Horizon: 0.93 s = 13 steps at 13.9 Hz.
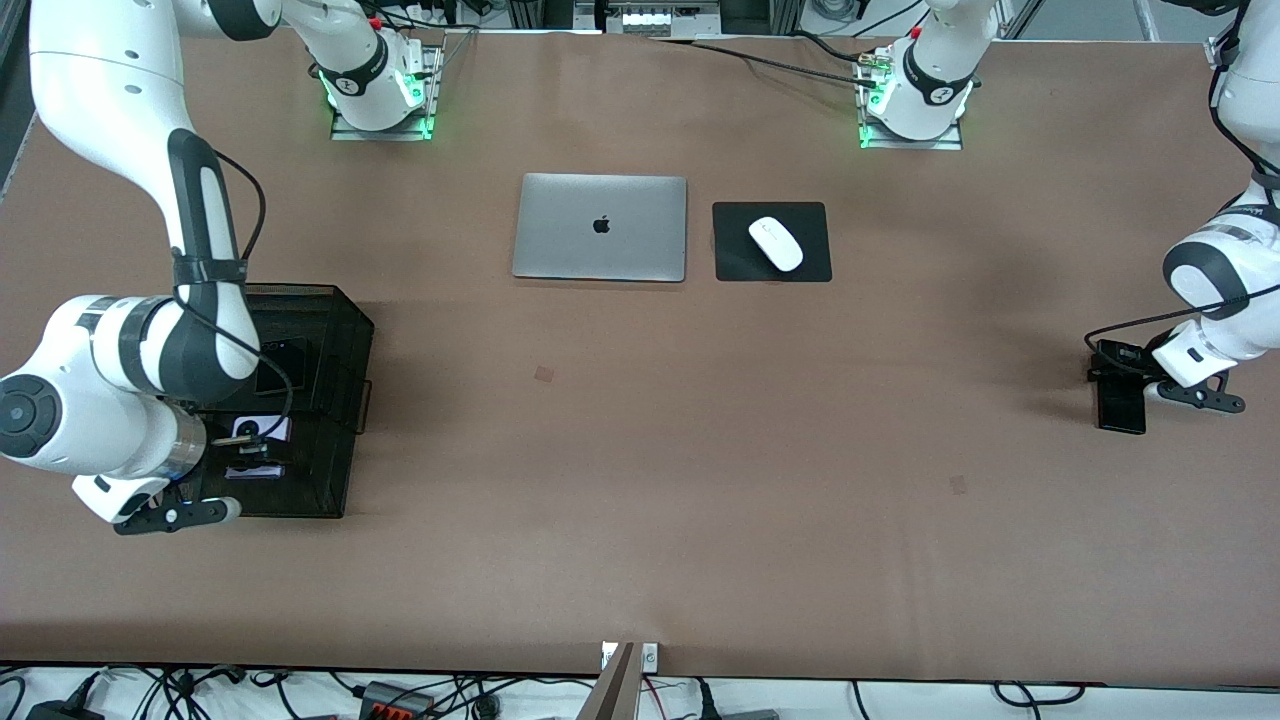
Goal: Place phones with both arms
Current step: 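Lower the lavender flip phone into the basket with the right gripper, then carry the black bar phone to mid-table with the left gripper and release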
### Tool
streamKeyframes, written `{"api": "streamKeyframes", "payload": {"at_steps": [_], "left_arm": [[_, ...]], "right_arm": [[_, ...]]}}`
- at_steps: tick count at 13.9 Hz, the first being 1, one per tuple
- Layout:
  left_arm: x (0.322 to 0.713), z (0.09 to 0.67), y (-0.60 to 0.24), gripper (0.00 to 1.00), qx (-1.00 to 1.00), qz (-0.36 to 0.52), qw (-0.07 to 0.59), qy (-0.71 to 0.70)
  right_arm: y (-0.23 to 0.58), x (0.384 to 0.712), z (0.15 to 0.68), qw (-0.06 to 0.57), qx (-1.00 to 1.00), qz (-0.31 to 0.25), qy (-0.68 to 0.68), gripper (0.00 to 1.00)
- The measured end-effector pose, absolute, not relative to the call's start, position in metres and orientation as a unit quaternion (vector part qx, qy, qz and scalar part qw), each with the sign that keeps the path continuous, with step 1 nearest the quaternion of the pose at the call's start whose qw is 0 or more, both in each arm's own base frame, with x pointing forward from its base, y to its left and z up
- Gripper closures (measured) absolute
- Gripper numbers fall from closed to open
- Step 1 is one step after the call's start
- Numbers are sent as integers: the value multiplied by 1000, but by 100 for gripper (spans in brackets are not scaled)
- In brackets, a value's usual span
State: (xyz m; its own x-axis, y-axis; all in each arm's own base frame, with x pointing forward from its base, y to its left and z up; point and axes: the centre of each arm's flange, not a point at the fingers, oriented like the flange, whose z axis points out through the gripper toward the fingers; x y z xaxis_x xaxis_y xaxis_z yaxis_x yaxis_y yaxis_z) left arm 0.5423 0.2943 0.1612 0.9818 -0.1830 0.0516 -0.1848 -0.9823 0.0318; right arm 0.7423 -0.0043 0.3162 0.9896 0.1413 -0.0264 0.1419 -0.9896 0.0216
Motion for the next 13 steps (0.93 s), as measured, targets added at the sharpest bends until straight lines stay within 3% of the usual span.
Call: {"api": "streamKeyframes", "payload": {"at_steps": [2, 8, 13], "left_arm": [[543, 165, 296, 21, 995, 28, 15, -92], [554, 174, 268, 21, 997, -8, 46, -65], [595, 237, 114, 21, 992, -76, 98, -16]], "right_arm": [[-10, 743, 304, 14, 997, -12, 68, 14], [-16, 743, 268, 33, 997, -7, 75, 14], [-19, 736, 250, 33, 997, -23, 72, 14]]}}
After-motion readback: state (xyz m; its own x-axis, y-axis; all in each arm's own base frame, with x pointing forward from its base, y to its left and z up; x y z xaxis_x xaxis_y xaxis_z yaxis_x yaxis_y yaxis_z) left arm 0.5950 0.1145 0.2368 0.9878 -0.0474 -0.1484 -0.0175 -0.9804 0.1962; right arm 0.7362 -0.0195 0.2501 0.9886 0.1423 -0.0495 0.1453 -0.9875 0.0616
